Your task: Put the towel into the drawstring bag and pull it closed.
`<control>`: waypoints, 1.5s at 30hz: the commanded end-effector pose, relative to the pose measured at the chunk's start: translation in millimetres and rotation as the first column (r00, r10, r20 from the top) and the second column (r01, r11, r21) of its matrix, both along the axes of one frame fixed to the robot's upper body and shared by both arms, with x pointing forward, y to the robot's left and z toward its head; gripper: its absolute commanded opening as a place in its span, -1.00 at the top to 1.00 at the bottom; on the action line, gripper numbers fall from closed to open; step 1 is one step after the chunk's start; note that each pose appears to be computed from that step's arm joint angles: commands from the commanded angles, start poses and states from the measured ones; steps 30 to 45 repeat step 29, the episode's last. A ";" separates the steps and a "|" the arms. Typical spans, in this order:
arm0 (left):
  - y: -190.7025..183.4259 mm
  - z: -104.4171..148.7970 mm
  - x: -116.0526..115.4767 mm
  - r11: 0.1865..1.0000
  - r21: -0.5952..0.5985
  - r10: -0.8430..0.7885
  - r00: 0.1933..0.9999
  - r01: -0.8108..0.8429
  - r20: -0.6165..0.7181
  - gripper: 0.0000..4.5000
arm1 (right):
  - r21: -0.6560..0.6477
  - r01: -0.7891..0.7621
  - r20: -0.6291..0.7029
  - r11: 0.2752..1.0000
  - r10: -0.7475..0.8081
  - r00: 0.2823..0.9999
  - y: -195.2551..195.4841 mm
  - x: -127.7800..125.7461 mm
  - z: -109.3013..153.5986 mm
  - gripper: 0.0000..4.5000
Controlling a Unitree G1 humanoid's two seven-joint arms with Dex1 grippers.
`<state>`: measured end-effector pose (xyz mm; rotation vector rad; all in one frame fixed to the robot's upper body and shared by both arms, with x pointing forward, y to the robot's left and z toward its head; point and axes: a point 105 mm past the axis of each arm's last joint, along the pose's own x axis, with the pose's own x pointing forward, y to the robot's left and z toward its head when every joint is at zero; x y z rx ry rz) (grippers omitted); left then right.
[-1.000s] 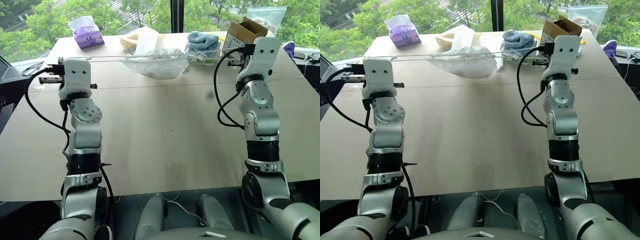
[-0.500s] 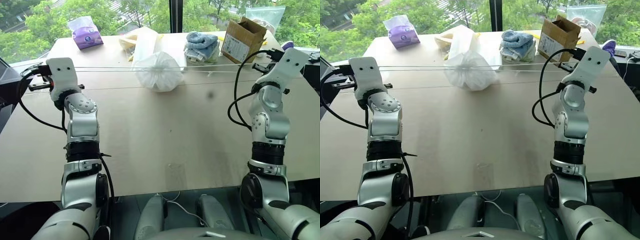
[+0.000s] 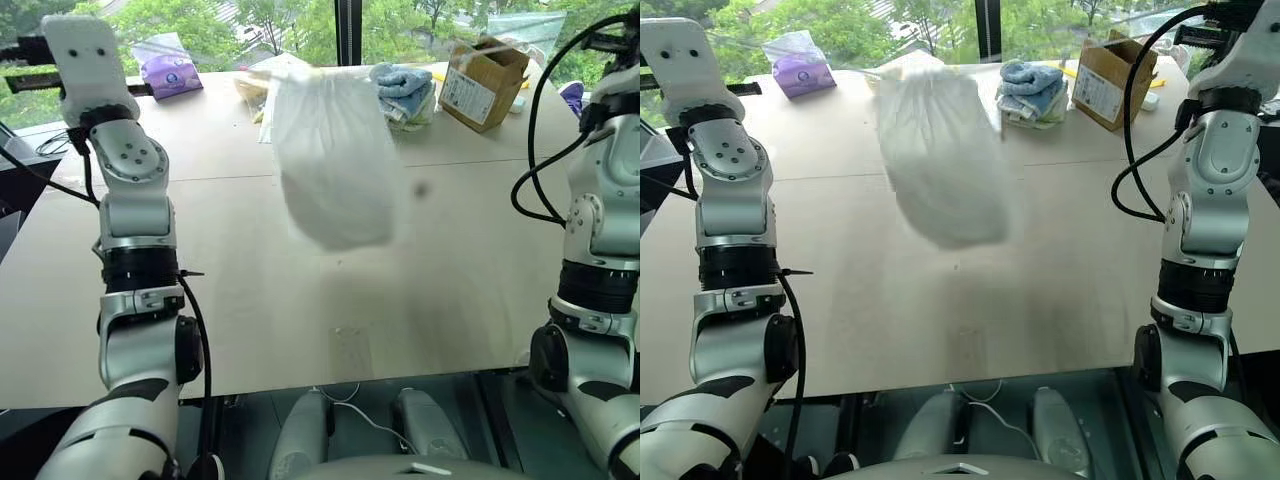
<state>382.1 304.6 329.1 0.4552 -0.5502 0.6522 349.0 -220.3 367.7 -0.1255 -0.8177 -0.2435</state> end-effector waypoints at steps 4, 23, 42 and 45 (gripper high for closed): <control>-33.5 -78.8 23.2 0.942 -0.083 -0.334 0.895 0.324 -0.297 0.58 | -0.095 -0.230 -0.392 0.968 0.176 0.903 31.6 24.3 -82.9 0.57; -72.5 -248.4 -117.9 0.532 -0.499 -0.747 0.102 0.685 -0.656 -0.96 | 0.172 -0.792 -0.782 0.586 0.570 0.252 -1.1 -92.4 -238.8 -0.90; -66.6 -245.0 -123.4 0.514 -0.517 -0.756 0.077 0.684 -0.650 -0.96 | 0.146 -0.785 -0.841 0.602 0.494 0.222 -40.7 -98.7 -254.2 -0.90; -66.6 -245.0 -123.4 0.514 -0.517 -0.756 0.077 0.684 -0.650 -0.96 | 0.146 -0.785 -0.841 0.602 0.494 0.222 -40.7 -98.7 -254.2 -0.90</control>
